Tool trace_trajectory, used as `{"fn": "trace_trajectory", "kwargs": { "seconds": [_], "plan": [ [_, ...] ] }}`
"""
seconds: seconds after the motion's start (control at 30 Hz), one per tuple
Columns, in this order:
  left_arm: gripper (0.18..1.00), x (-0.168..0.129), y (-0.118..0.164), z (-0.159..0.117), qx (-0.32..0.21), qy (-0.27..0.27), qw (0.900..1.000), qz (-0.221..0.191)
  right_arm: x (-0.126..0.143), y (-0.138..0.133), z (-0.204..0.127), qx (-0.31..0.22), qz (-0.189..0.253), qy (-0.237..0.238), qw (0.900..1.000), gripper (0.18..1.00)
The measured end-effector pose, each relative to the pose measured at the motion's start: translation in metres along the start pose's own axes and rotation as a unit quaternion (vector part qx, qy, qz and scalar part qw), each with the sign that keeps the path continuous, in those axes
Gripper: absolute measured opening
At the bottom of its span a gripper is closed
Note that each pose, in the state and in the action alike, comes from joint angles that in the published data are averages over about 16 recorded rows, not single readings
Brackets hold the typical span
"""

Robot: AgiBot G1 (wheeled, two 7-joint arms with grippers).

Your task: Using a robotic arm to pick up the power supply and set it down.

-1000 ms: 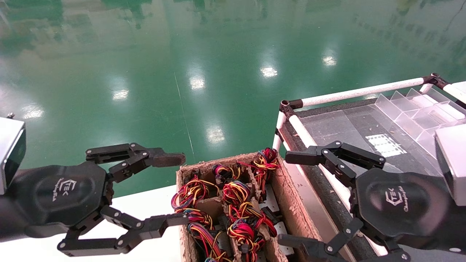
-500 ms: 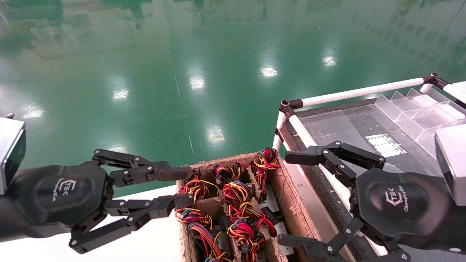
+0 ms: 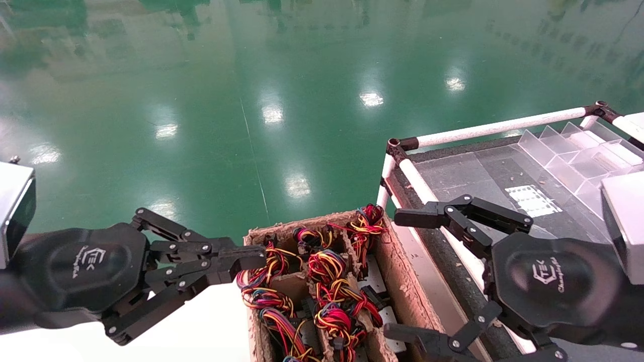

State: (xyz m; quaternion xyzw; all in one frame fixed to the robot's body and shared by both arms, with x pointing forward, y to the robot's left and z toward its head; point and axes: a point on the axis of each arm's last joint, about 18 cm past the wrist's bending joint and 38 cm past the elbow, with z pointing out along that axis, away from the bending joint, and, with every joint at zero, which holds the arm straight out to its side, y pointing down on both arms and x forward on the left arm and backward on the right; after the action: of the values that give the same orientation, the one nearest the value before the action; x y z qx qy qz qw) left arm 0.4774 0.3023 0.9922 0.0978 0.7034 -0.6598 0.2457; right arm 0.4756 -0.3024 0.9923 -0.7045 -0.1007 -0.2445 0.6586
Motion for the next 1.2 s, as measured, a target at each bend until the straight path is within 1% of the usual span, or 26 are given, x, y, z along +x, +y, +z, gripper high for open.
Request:
{"fn": "trace_trajectory", "kwargs": {
  "seconds": [0.17, 0.37, 0.63, 0.83, 1.03, 1.2],
  "plan": [
    [0.212, 0.0, 0.0, 0.0, 0.0, 0.0, 1.0, 0.0, 0.0, 0.0, 0.0, 0.0, 0.0, 0.0, 1.0, 1.001],
    [0.215, 0.0, 0.0, 0.0, 0.0, 0.0, 1.0, 0.0, 0.001, 0.002, -0.001, -0.004, 0.002, 0.004, 1.0, 1.001],
    [0.274, 0.0, 0.0, 0.0, 0.0, 0.0, 1.0, 0.0, 0.008, 0.017, -0.004, -0.026, 0.022, 0.023, 0.999, 1.001],
    [0.363, 0.0, 0.0, 0.0, 0.0, 0.0, 1.0, 0.0, 0.019, 0.037, -0.004, -0.057, 0.051, 0.04, 0.996, 1.001],
    [0.485, 0.0, 0.0, 0.0, 0.0, 0.0, 1.0, 0.0, 0.033, 0.061, 0.003, -0.095, 0.076, 0.044, 0.992, 1.001],
    [0.61, 0.0, 0.0, 0.0, 0.0, 0.0, 1.0, 0.0, 0.048, 0.078, 0.012, -0.135, 0.085, 0.041, 0.986, 1.001]
  ]
}}
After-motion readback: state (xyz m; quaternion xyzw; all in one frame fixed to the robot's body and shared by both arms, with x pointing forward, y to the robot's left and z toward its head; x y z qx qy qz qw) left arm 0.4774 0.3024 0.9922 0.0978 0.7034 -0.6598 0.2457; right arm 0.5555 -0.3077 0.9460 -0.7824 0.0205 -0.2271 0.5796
